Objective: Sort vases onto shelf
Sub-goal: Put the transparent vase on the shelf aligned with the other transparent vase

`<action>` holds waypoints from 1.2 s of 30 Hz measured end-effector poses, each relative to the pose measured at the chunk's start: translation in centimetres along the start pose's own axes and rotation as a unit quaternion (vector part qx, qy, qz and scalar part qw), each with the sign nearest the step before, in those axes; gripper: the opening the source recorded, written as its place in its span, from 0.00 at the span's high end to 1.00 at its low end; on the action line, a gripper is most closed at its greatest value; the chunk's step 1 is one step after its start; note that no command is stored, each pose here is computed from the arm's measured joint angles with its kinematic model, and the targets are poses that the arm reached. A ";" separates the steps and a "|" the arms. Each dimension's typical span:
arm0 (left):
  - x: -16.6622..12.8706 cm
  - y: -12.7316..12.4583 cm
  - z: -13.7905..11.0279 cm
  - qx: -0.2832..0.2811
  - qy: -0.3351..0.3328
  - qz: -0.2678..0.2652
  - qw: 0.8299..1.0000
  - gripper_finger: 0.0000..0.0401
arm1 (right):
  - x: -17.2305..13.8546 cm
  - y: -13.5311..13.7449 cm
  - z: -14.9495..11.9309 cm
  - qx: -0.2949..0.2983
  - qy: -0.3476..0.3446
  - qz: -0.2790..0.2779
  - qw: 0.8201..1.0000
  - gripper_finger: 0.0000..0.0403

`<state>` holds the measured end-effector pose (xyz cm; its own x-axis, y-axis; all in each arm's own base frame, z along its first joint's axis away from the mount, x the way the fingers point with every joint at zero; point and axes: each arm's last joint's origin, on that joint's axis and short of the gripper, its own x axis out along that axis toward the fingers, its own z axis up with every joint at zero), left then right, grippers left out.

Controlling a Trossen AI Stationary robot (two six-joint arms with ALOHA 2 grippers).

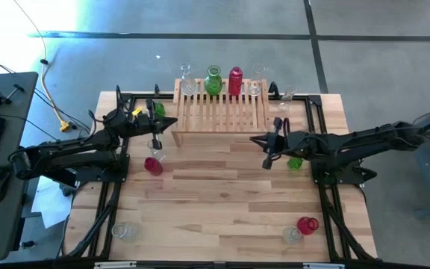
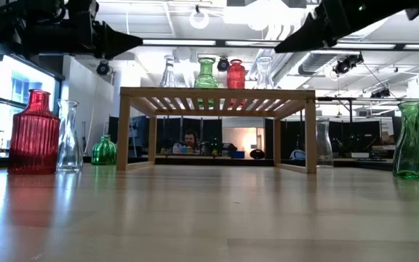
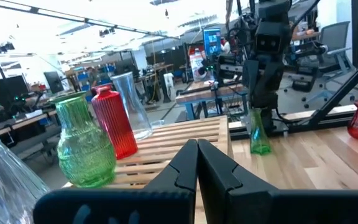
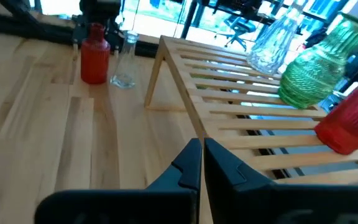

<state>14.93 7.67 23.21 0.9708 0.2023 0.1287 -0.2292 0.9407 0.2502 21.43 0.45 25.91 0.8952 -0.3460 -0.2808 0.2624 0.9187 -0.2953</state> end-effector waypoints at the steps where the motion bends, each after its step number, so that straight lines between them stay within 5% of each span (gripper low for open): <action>1: 0.0 0.0 0.0 0.002 0.000 0.000 1.000 1.00 | -0.3 -0.1 0.1 0.006 -0.002 -0.001 1.000 1.00; 9: 0.0 0.3 1.0 0.054 -0.046 0.019 0.997 1.00 | -2.4 -2.1 -0.8 0.001 0.049 -0.032 0.998 1.00; 15: 0.0 0.2 0.9 0.044 -0.041 0.018 0.998 1.00 | -4.9 -4.0 -1.7 0.074 0.076 -0.088 0.990 1.00; 24: 0.0 0.3 0.8 0.038 -0.038 0.018 0.998 1.00 | -5.4 -5.6 -3.3 0.162 0.129 -0.243 0.948 0.98; 29: 0.0 0.2 0.7 0.020 -0.032 0.016 0.999 1.00 | -4.2 -6.7 -4.5 0.182 0.174 -0.303 0.919 0.86; 36: 0.0 0.3 0.8 0.071 -0.037 0.021 0.997 1.00 | -1.9 -9.2 -5.8 0.246 0.188 -0.381 0.871 0.53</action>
<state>14.83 7.71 24.03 0.9538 0.2147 0.2103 -0.2816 0.8825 0.3766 15.24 -8.51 23.81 0.2375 -0.8437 -0.4814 0.9342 0.3343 -0.1250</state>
